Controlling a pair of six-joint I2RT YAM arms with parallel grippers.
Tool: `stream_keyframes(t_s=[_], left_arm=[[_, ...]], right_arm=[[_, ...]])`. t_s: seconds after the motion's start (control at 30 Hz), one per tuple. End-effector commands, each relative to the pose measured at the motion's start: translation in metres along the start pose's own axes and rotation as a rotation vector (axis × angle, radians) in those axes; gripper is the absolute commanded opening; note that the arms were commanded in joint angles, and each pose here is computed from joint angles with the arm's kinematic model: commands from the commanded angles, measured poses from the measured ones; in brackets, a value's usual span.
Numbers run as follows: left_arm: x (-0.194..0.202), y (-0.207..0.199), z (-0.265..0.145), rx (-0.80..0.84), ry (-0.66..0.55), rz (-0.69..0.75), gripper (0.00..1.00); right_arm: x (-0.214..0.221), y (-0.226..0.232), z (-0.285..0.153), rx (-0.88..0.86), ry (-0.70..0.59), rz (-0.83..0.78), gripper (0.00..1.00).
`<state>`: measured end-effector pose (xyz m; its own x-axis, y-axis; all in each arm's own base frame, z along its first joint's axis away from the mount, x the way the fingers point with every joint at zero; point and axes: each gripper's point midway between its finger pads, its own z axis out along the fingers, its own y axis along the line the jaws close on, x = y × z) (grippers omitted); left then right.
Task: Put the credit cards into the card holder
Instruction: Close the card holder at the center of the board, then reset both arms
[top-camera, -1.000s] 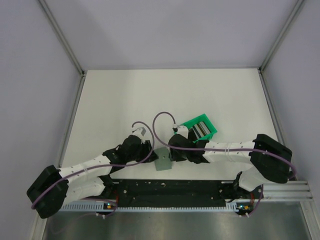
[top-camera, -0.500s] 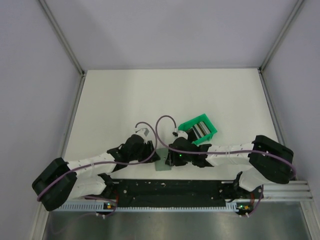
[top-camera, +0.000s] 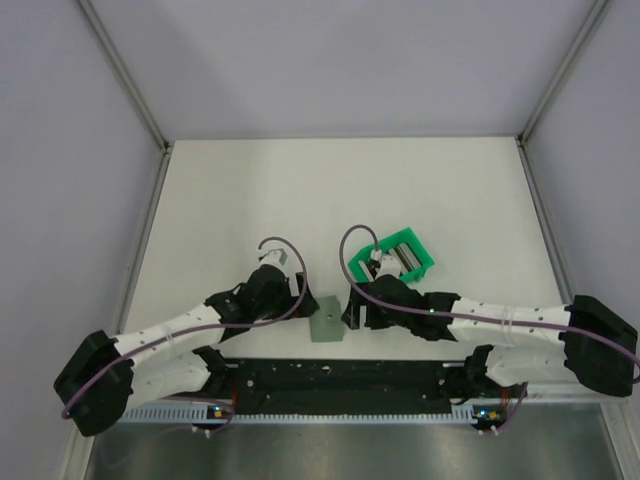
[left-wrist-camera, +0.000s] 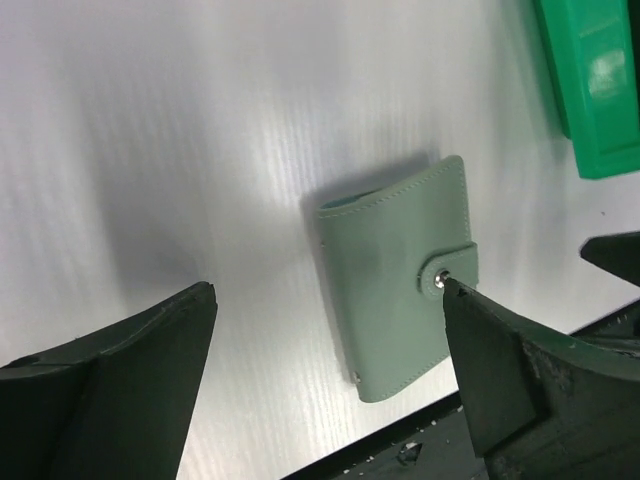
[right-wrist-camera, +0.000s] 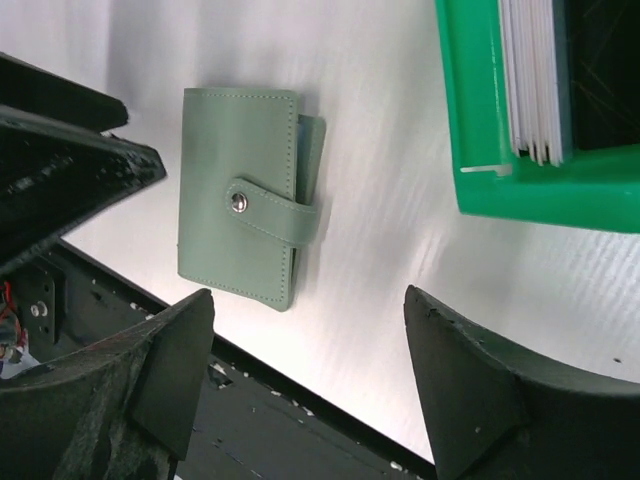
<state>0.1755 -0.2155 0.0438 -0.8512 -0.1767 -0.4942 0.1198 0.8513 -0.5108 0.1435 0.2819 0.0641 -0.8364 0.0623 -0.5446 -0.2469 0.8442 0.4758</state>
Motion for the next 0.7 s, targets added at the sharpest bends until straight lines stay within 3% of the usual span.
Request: stream_keyframes(t_s=[0.0,0.4,0.67], left_arm=[[-0.028,0.020,-0.018,-0.143,-0.105,-0.014,0.98],[-0.098,0.056,-0.044,-0.197,-0.222,-0.134,0.98],[-0.143,0.093,-0.069,-0.280,-0.287,-0.217,0.98]], right_arm=[[-0.020,-0.003,-0.015,0.018,-0.068,-0.030,0.78],[-0.109,-0.019,-0.067,0.141,-0.292,-0.021,0.92],[-0.169,-0.103,-0.131,0.330,-0.512,0.152,0.98]])
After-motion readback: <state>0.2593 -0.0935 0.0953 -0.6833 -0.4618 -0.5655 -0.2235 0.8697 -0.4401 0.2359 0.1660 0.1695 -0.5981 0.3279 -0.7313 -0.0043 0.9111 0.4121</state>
